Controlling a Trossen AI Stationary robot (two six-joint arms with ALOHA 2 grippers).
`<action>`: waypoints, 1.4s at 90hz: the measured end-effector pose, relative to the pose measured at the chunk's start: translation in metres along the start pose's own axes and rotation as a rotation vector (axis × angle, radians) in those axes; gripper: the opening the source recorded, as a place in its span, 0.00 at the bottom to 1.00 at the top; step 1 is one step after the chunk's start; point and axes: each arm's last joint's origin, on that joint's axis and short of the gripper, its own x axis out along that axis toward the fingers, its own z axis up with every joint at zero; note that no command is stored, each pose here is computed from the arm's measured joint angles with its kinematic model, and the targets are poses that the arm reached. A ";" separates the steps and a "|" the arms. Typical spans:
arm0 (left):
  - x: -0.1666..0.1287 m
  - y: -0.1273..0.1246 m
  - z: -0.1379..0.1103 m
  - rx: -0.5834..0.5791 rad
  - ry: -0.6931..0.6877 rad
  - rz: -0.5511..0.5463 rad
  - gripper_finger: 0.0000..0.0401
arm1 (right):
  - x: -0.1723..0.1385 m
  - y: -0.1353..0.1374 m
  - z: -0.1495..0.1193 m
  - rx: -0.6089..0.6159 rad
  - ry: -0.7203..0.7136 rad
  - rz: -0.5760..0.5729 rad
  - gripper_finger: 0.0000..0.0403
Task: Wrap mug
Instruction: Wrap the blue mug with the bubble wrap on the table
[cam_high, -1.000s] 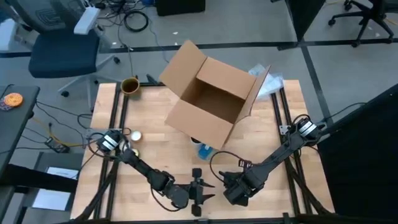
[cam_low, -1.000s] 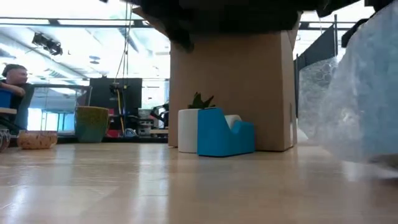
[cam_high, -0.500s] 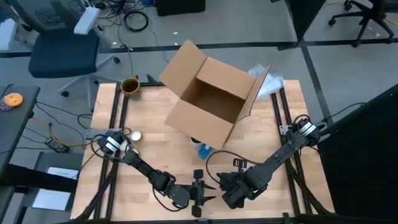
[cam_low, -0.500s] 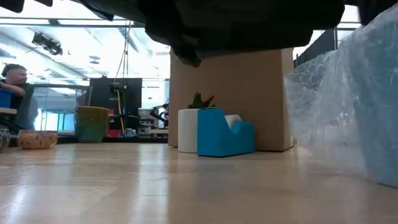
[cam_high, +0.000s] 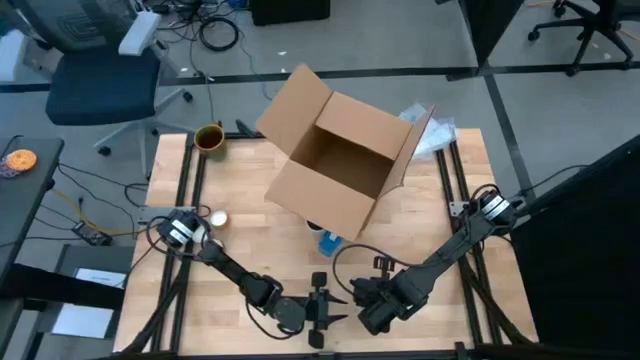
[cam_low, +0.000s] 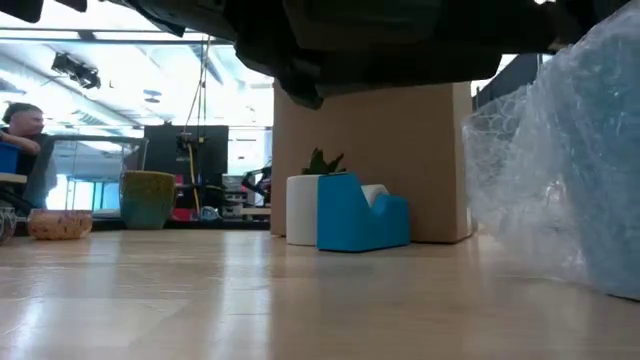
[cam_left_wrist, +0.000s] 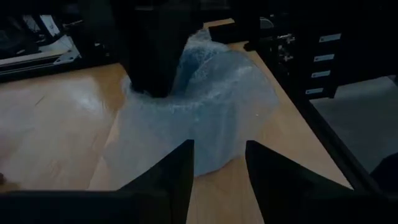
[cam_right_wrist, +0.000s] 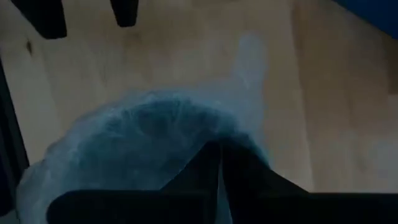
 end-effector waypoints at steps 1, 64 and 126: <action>0.000 0.000 0.000 0.000 0.000 0.000 0.33 | 0.000 0.000 0.000 0.001 0.000 0.004 0.00; 0.000 0.000 -0.002 0.014 0.019 0.001 0.33 | 0.001 0.010 -0.007 -0.016 0.020 0.067 0.01; -0.001 0.001 -0.013 0.082 0.120 0.008 0.33 | 0.007 0.007 -0.014 -0.024 0.098 0.092 0.12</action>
